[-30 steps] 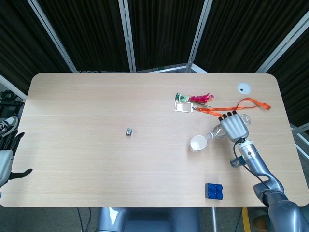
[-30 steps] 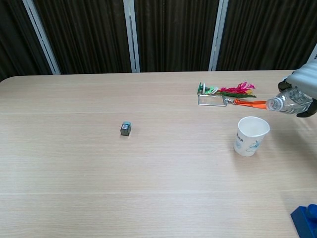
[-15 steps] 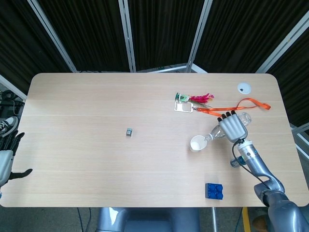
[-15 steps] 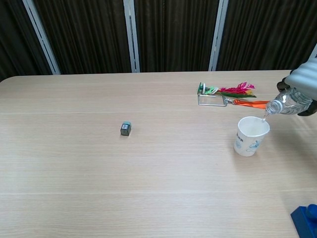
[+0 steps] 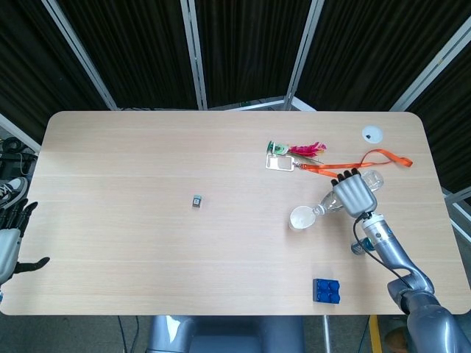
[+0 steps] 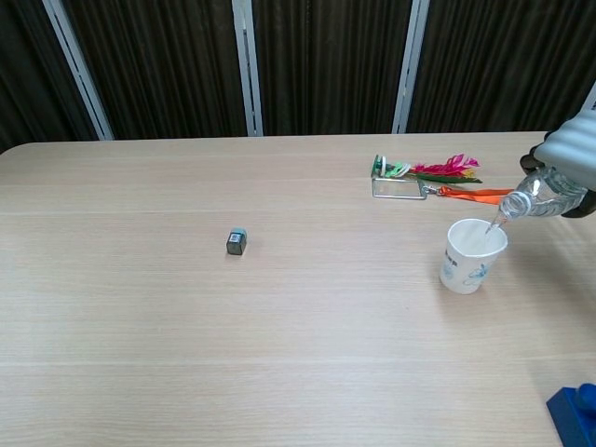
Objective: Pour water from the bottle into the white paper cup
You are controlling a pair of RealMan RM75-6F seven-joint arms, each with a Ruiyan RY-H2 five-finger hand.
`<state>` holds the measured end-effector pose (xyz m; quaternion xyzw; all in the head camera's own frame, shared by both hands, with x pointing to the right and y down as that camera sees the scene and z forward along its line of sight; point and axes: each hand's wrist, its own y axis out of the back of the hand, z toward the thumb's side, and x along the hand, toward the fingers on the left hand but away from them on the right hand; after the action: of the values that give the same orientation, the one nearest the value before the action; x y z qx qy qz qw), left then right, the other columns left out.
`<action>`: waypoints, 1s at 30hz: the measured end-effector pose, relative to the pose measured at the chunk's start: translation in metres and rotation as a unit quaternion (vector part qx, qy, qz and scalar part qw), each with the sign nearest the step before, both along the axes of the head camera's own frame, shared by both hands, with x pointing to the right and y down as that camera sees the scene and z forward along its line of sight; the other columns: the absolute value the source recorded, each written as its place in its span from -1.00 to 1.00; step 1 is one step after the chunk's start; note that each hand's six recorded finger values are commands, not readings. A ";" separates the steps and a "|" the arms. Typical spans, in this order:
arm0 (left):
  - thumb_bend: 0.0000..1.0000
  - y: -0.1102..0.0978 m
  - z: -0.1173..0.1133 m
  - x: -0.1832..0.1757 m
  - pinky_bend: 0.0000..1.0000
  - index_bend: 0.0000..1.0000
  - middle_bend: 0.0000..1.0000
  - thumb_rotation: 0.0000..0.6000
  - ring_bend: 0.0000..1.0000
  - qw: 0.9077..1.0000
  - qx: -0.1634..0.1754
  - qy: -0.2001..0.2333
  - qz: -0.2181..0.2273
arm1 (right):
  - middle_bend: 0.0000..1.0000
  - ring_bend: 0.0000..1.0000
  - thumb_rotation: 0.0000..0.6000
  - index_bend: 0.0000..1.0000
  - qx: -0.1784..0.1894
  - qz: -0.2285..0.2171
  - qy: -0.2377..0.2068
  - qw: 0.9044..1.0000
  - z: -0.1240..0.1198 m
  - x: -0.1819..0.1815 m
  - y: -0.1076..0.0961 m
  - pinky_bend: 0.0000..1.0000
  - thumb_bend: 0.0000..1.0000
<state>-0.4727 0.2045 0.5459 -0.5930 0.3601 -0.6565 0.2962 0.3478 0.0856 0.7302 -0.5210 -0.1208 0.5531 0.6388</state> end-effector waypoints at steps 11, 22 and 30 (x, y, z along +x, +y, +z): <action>-1.00 0.000 0.000 0.000 -1.00 -1.00 -1.00 1.00 -1.00 1.000 0.001 0.000 0.000 | 0.23 0.12 1.00 0.10 0.004 -0.001 0.006 1.000 -0.001 0.001 -0.002 0.18 -0.31; -1.00 0.000 0.000 0.000 -1.00 -1.00 -1.00 1.00 -1.00 1.000 0.000 0.000 0.000 | 0.23 0.12 1.00 0.11 -0.001 0.013 -0.011 1.000 -0.001 0.001 -0.004 0.18 -0.31; -1.00 0.000 0.001 0.000 -1.00 -1.00 -1.00 1.00 -1.00 1.000 -0.002 -0.001 0.001 | 0.23 0.12 1.00 0.11 -0.028 0.077 -0.094 0.992 -0.001 0.002 -0.006 0.18 -0.31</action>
<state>-0.4723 0.2049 0.5471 -0.5933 0.3578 -0.6577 0.2956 0.3494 0.0795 0.7297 -0.5775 -0.2049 0.5522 0.5653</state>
